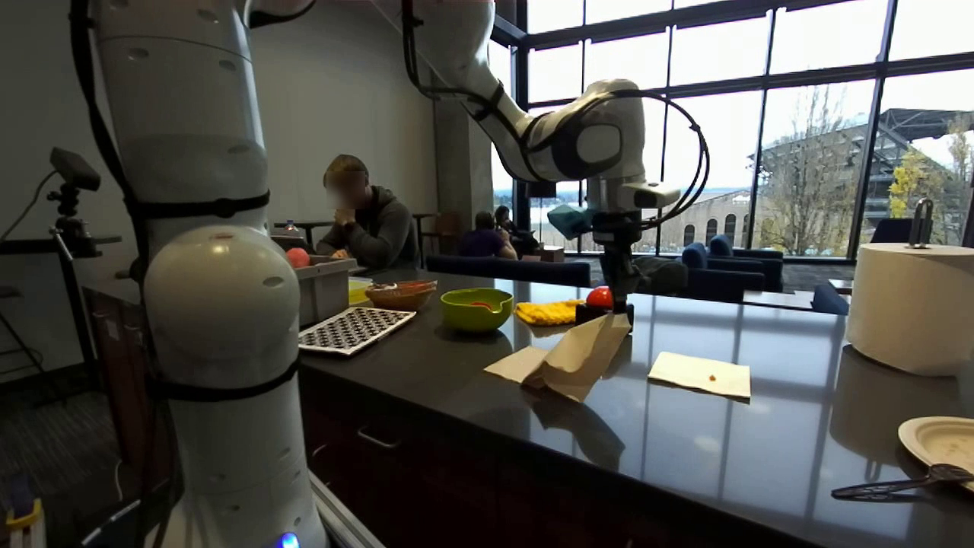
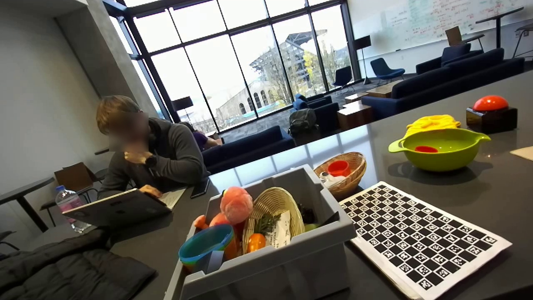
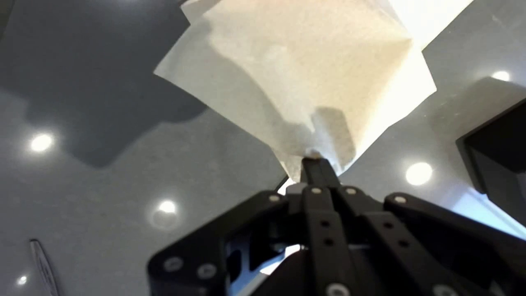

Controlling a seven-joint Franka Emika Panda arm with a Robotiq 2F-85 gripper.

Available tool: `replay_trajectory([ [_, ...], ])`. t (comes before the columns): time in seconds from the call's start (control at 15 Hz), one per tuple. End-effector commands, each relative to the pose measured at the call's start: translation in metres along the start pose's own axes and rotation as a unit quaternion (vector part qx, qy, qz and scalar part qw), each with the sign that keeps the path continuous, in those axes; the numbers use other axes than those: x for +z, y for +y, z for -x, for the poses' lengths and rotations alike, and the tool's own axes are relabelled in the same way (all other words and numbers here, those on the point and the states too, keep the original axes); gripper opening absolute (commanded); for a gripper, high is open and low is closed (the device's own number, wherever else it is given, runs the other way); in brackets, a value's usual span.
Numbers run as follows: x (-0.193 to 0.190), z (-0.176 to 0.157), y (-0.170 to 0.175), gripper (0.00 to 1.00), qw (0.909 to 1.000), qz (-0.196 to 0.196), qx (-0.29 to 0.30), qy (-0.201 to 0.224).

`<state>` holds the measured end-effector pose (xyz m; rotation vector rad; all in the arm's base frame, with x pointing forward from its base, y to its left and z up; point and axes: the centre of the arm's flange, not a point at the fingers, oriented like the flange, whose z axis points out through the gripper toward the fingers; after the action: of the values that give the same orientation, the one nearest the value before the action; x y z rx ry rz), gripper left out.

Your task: Pick up one white paper napkin and unfold it onto the table

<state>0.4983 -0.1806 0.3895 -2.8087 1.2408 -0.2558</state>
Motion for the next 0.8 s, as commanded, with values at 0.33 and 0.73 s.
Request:
replay_trajectory([
  [0.33,0.002,-0.034,0.021,0.0,0.9984,0.021,0.05,0.017],
  [0.73,0.014,-0.039,0.023,0.5,0.9963,0.033,0.078,0.013],
])
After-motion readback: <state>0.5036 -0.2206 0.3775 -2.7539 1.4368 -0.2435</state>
